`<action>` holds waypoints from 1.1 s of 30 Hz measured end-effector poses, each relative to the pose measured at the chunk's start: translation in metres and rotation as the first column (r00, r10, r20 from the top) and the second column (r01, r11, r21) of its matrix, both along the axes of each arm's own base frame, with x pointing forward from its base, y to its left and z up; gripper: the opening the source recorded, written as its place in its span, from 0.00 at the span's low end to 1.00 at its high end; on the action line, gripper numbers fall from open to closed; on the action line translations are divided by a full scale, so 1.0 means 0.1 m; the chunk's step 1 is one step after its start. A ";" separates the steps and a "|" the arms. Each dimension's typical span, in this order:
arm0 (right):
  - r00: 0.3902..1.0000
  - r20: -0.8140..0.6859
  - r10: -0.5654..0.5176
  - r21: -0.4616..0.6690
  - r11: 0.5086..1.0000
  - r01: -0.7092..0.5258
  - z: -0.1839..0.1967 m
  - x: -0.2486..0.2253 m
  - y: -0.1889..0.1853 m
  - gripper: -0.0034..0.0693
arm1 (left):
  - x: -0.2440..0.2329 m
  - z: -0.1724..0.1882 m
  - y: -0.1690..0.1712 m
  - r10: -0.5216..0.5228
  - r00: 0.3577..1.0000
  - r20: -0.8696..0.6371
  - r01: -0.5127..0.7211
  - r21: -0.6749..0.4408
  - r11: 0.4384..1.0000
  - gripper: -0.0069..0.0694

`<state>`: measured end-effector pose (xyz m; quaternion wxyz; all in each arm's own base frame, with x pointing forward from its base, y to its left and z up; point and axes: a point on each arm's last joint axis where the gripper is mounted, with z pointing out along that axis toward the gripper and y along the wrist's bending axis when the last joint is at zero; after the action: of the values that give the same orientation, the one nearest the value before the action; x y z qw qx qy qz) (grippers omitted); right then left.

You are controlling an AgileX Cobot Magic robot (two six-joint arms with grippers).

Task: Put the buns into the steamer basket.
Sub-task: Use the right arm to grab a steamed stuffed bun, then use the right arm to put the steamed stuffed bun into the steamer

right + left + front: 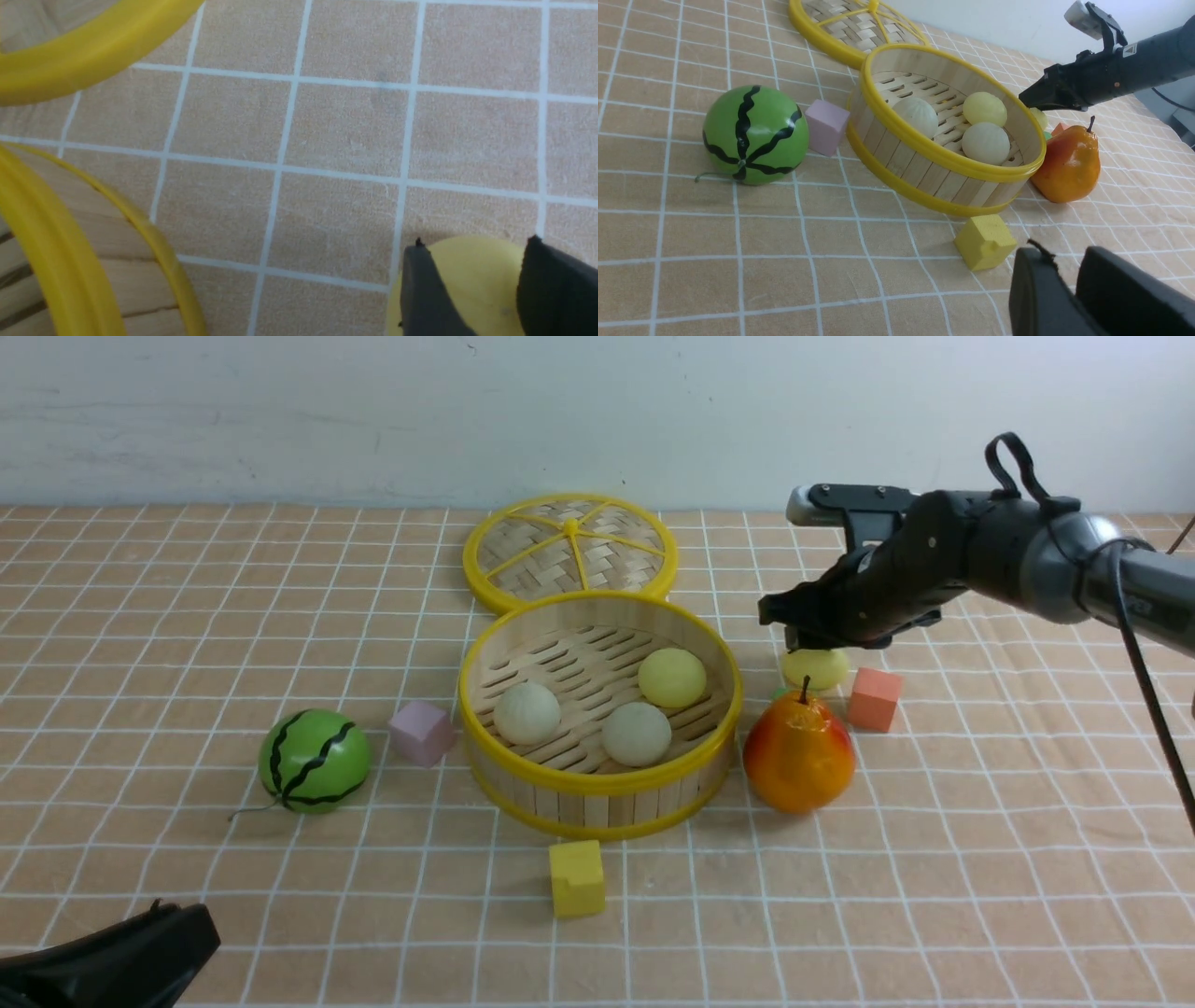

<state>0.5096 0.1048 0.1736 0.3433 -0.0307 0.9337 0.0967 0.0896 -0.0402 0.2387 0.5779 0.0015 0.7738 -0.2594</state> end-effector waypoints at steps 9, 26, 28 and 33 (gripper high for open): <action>0.999 -0.030 0.013 -0.013 1.000 -0.013 -0.01 -0.01 0.00 0.17 | 0.00 0.00 0.00 0.000 1.000 0.000 0.000 0.000 1.000 0.26; 0.963 0.164 0.212 0.003 0.976 -0.216 1.18 -0.47 0.50 0.05 | 0.00 0.00 0.00 0.000 1.000 0.000 0.000 0.000 1.000 0.27; 0.946 0.181 0.268 0.026 0.960 -0.277 1.16 -0.52 0.75 0.05 | 0.00 0.00 0.00 0.000 1.000 0.000 0.000 0.000 1.000 0.27; 0.917 0.216 0.336 0.034 0.936 -0.351 0.90 -0.56 1.22 0.06 | 0.00 0.00 0.00 0.000 1.000 0.000 0.000 0.000 1.000 0.27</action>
<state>0.4539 0.2269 0.2633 0.4171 -0.1916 0.8689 0.1853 0.0896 -0.0402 0.2387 0.5779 0.0015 0.7738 -0.2594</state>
